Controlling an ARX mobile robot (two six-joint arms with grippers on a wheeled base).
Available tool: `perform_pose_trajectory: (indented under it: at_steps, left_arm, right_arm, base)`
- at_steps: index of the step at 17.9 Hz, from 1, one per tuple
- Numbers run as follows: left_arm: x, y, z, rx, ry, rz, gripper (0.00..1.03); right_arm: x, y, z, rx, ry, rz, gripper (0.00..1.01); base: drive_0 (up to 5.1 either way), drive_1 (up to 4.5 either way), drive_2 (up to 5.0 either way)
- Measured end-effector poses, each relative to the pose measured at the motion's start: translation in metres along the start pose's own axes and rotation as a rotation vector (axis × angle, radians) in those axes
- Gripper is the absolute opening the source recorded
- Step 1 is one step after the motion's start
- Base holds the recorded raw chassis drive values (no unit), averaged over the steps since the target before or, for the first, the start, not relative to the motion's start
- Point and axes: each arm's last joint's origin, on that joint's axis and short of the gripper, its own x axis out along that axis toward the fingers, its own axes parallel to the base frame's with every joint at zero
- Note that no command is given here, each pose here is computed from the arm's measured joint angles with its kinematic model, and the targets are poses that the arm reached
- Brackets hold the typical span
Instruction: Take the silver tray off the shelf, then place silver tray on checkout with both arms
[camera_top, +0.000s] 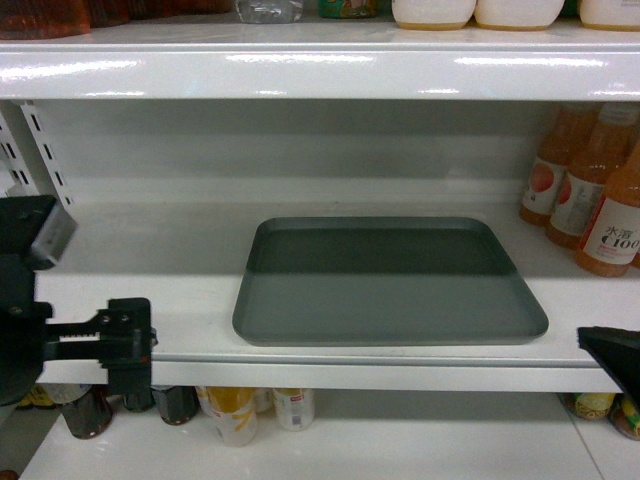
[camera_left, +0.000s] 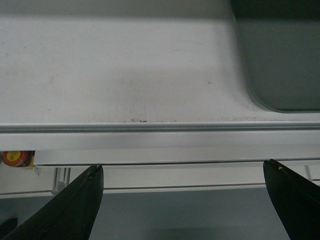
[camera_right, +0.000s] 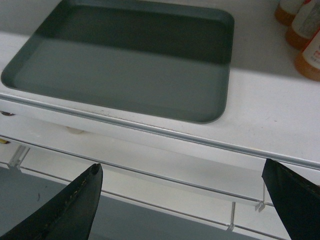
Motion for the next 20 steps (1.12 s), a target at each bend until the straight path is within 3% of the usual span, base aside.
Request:
perform_pose_trajectory:
  at_steps: [3,5,6,8,11,14,15,16,17,20]
  left_arm:
    - [0.043,-0.007,0.009,0.010,0.046,0.015,0.98]
    - [0.065,-0.016,0.021,0.020,0.050,0.004,0.98]
    - [0.087,-0.026,0.033,0.013,0.053,-0.001,0.98]
    - [0.099,-0.033,0.040,0.013,0.061,-0.001,0.98]
    - [0.115,-0.041,0.046,0.019,0.074,-0.005,0.98]
    - [0.138,-0.049,0.043,0.021,0.139,0.002,0.98]
    - [0.144,-0.054,0.051,0.019,0.134,0.001,0.98]
    - [0.153,-0.058,0.056,0.023,0.158,0.016,0.98]
    - [0.157,-0.061,0.058,0.011,0.191,0.018,0.94]
    - [0.158,-0.064,0.053,-0.012,0.218,-0.006,0.65]
  right_arm:
    - [0.045,-0.002,0.010,0.036,0.059,0.005,0.98]
    - [0.075,-0.005,0.020,0.054,0.072,-0.020,0.98]
    - [0.109,-0.011,0.028,0.074,0.102,-0.061,0.98]
    - [0.132,-0.019,0.033,0.078,0.120,-0.102,0.98]
    - [0.155,-0.026,0.038,0.083,0.145,-0.133,0.98]
    - [0.179,-0.039,0.043,0.121,0.195,-0.158,0.98]
    - [0.192,-0.046,0.046,0.138,0.220,-0.173,0.98]
    - [0.208,-0.056,0.039,0.149,0.283,-0.193,0.98]
    - [0.214,-0.057,0.031,0.148,0.330,-0.199,0.86]
    - [0.214,-0.055,0.029,0.153,0.344,-0.179,0.55]
  base:
    - [0.0,0.00,0.0]
    - [0.0,0.00,0.0]
    - [0.0,0.00,0.0]
    - [0.0,0.00,0.0]
    - [0.0,0.00,0.0]
    - [0.0,0.00,0.0]
    - [0.0,0.00,0.0]
    - [0.0,0.00,0.0]
    - [0.0,0.00,0.0]
    - [0.0,0.00,0.0]
